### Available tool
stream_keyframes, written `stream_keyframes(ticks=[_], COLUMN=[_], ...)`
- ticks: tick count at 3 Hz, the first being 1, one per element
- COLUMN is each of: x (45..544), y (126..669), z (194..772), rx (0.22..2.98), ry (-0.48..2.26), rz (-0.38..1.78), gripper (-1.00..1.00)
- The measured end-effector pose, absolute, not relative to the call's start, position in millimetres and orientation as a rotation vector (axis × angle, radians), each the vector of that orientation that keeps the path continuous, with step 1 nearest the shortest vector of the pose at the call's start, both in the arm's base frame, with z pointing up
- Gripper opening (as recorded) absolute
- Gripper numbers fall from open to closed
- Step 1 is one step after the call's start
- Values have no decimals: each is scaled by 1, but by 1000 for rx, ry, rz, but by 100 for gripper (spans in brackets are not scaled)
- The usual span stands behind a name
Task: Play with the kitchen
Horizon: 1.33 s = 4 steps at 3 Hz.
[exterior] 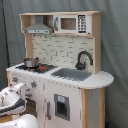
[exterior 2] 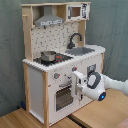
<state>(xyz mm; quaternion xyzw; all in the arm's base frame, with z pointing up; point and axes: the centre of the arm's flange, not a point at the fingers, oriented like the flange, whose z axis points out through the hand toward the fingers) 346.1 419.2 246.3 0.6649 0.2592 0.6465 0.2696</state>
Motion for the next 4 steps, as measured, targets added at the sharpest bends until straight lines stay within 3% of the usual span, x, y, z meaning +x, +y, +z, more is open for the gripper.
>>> stream_keyframes(ticks=[4], x=[250], y=[448], z=[236], rx=[1703], ry=[723], rz=[1859], gripper=[-100])
